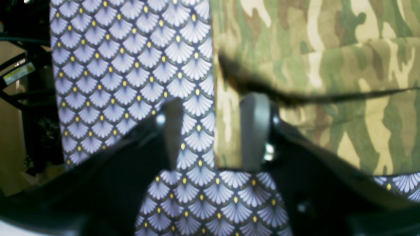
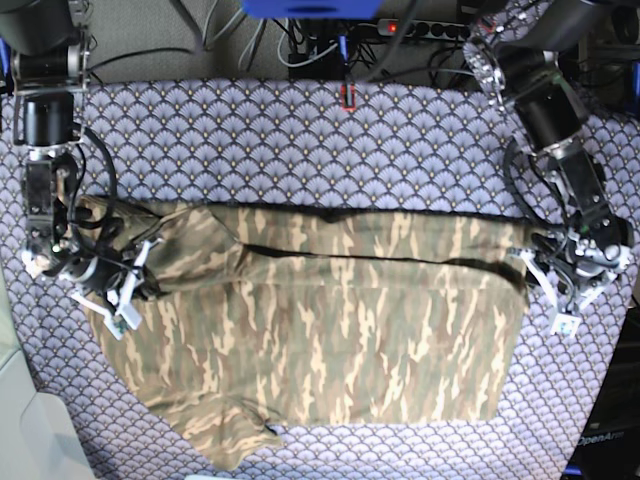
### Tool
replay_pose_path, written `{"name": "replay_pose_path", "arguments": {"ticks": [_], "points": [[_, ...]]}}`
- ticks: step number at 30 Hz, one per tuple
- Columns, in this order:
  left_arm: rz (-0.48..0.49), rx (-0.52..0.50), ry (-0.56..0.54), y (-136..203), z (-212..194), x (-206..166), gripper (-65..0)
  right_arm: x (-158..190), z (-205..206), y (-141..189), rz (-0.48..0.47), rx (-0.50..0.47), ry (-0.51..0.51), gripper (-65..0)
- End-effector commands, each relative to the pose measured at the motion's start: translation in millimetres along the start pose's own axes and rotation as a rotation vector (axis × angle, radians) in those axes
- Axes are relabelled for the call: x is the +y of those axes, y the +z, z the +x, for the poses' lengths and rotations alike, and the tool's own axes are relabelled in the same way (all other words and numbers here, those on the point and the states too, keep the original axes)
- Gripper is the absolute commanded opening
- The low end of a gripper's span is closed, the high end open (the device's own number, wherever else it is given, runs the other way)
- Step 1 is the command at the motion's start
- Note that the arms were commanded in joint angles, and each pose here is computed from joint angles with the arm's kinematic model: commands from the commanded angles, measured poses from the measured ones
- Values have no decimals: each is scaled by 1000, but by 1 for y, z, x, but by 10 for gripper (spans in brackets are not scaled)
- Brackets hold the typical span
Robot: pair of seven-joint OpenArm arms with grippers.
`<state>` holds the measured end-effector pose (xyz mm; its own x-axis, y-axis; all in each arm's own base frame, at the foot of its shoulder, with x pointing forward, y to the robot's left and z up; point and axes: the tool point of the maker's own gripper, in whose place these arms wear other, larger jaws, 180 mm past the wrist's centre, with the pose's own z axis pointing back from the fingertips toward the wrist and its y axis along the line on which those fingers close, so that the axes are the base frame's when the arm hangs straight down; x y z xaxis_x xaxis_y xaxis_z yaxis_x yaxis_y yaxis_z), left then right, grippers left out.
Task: Fold the T-shirt properly
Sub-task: 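Lay the shoulder edge down across the shirt's middle with both grippers, then open both grippers and raise them off the folded edge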
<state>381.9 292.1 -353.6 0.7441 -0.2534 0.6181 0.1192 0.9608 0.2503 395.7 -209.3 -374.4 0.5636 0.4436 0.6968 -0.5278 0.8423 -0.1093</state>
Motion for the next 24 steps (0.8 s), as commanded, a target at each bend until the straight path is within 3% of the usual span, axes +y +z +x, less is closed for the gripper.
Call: {"name": "replay_pose_path", "arguments": {"ticks": [1, 5, 9, 14, 18, 21, 24], "points": [[29, -61, 1, 7, 21, 12, -323, -14, 21, 8, -32, -55, 11, -524], [66, -83, 28, 17, 22, 24, -320, -22, 18, 13, -50, -50, 14, -465], [109, -108, 69, 27, 22, 40, -318, -40, 19, 23, -93, -73, -25, -447], [96, -62, 65, 23, 0, 34, -318, -70, 24, 41, -167, -123, -92, -432], [71, -86, 66, 19, -9, 20, -318, -82, 18, 50, -199, -125, -126, -410], [53, -69, 61, 17, -30, 8, -320, -76, 2, 57, -207, -105, -134, -415], [40, -59, 55, 17, -48, 0, -338, -44, 2, 61, -186, -105, -79, -460]]}}
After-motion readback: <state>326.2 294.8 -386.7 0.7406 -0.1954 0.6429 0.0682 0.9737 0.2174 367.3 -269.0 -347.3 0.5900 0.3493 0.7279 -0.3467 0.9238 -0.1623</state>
